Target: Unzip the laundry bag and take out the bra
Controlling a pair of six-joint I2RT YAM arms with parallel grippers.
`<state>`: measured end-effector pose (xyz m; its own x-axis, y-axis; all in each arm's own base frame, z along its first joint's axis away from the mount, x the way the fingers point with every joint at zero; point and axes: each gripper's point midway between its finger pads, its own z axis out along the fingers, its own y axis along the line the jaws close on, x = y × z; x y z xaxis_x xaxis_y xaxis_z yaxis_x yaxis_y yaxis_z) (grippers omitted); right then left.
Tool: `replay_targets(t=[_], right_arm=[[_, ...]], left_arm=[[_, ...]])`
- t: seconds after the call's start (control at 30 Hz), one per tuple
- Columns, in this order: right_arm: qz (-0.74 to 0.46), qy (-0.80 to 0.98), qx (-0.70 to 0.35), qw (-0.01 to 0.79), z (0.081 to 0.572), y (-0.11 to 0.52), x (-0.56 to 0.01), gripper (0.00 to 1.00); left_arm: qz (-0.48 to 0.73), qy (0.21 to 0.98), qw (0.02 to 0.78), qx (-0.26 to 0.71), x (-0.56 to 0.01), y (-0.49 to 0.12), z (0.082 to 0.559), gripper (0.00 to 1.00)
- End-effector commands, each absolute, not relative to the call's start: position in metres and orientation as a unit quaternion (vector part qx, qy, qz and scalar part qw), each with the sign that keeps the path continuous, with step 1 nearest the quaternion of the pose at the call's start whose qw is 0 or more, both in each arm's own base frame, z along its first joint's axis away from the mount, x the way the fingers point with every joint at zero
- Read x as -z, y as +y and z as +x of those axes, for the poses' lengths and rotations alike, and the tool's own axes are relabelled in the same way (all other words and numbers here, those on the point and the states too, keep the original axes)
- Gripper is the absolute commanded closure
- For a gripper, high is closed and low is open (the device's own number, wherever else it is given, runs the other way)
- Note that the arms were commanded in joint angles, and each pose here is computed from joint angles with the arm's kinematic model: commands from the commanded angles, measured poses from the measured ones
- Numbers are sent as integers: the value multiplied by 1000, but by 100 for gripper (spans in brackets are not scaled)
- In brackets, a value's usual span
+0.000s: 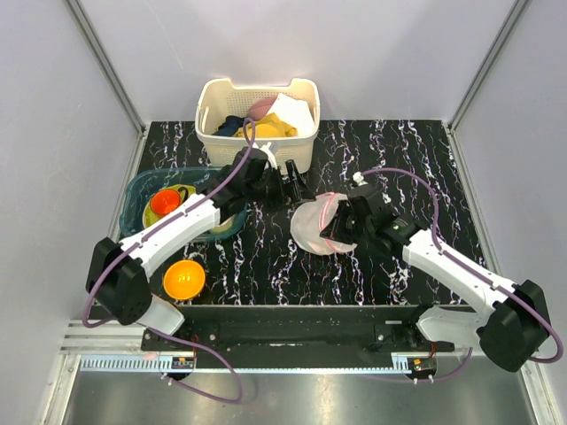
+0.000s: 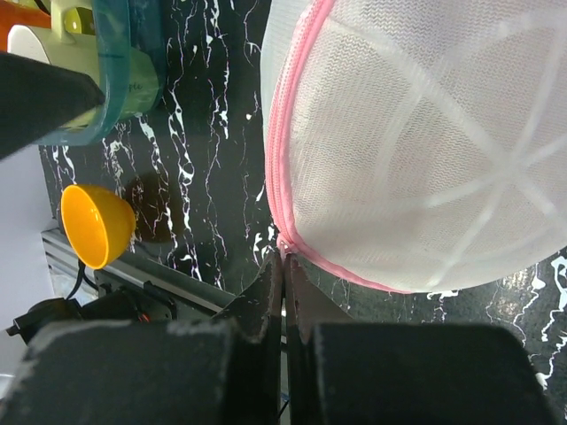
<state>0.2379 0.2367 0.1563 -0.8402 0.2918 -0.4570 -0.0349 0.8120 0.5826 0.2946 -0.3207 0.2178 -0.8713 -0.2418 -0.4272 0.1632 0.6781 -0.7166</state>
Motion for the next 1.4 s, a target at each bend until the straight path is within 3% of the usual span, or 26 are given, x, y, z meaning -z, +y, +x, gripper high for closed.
replay_targets(t=[0.0,0.33,0.47,0.57,0.6,0.63,0.93,1.27,1.37], right_arm=[[66,902,-319,283,243,247,-166,100],[66,901,-321,283,240,245,-166,100],[68,900,-323,283,239,244,-167,100],[67,903,-316,284,238,241,-165,100],[69,904,-312,285,237,238,-164,100],[70,907,-303,284,235,234,-159,100],[99,933,-230,260,212,187,-102,100],[78,911,-284,288,216,203,-158,100],[77,904,-294,301,225,210,-172,100]], left_arm=[[-8,865,225,448,-215,-341,278,12],[21,866,192,461,-197,-379,274,19],[30,867,182,462,-191,-392,275,27],[24,873,171,456,-184,-393,274,64],[22,874,177,451,-185,-391,276,91],[22,875,181,448,-187,-389,278,100],[20,876,227,424,-217,-358,302,100],[41,866,232,441,-234,-382,348,100],[49,875,214,431,-222,-389,351,58]])
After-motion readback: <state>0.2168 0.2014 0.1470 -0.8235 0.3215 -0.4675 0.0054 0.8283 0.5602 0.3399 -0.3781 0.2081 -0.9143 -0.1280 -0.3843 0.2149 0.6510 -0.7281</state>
